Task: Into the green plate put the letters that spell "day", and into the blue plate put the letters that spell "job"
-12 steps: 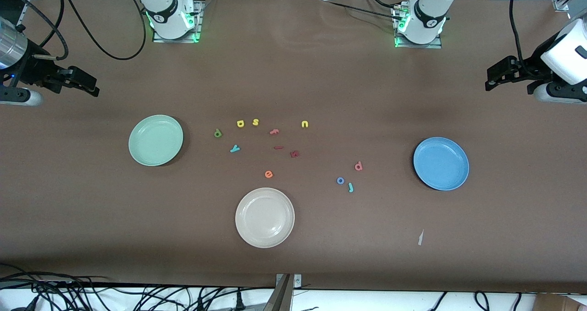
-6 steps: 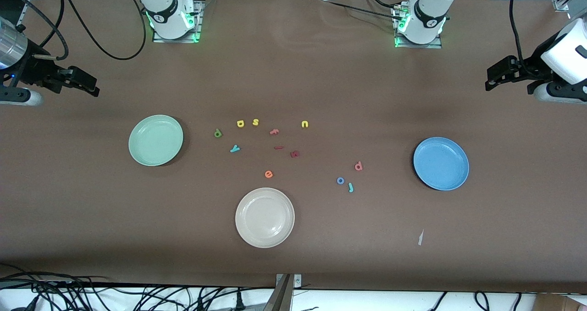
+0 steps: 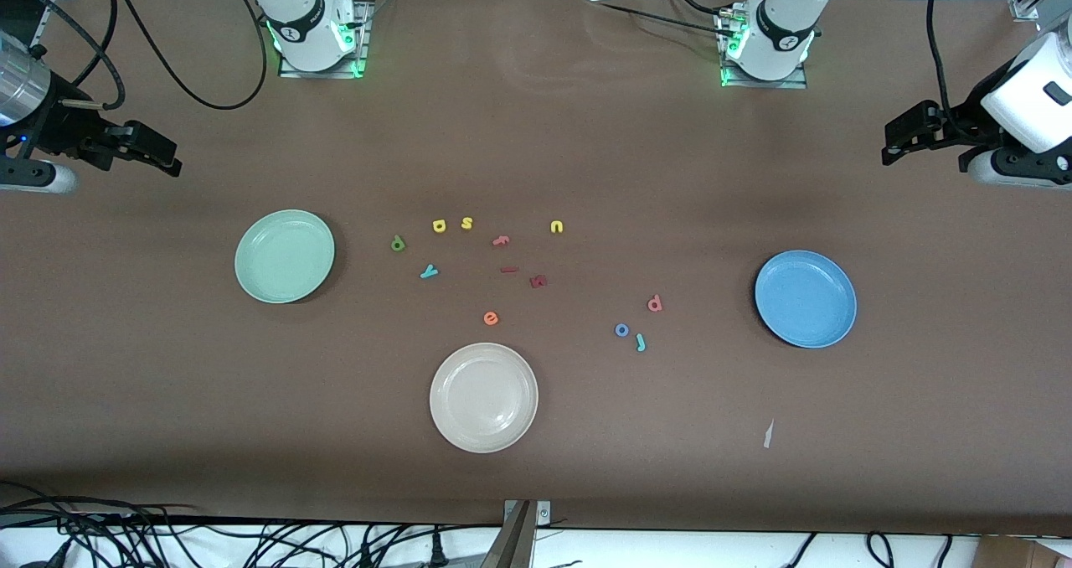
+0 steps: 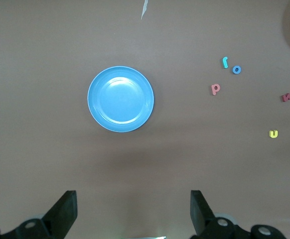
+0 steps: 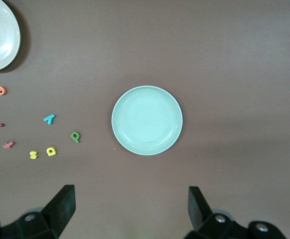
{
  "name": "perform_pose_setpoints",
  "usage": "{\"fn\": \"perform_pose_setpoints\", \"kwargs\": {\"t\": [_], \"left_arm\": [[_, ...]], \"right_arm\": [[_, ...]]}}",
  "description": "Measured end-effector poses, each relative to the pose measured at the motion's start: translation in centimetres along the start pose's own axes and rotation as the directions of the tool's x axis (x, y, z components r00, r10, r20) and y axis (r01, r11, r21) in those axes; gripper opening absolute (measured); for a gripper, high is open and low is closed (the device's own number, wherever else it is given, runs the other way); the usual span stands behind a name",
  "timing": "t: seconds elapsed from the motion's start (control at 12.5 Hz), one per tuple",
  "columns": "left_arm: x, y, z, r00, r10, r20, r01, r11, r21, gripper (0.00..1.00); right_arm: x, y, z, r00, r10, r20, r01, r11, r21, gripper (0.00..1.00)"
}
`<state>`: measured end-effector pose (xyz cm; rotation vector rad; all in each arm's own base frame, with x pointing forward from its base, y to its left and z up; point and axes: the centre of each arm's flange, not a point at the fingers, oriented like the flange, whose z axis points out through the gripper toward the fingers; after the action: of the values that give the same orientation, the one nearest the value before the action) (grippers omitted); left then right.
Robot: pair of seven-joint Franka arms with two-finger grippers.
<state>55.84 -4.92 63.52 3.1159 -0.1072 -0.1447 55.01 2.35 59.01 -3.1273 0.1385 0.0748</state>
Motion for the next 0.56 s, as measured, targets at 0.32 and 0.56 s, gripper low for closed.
{"fn": "perform_pose_setpoints", "kwargs": {"t": [0.32, 0.56], "left_arm": [[-0.01, 0.28, 0.0, 1.0, 0.005, 0.0, -0.005, 1.0, 0.0, 1.0], [-0.01, 0.27, 0.0, 1.0, 0.005, 0.0, -0.005, 1.0, 0.0, 1.0]], "right_arm": [[0.0, -0.02, 0.0, 1.0, 0.0, 0.0, 0.0, 1.0, 0.0, 1.0], [-0.02, -0.16, 0.0, 1.0, -0.003, 0.0, 0.003, 1.0, 0.0, 1.0]]}}
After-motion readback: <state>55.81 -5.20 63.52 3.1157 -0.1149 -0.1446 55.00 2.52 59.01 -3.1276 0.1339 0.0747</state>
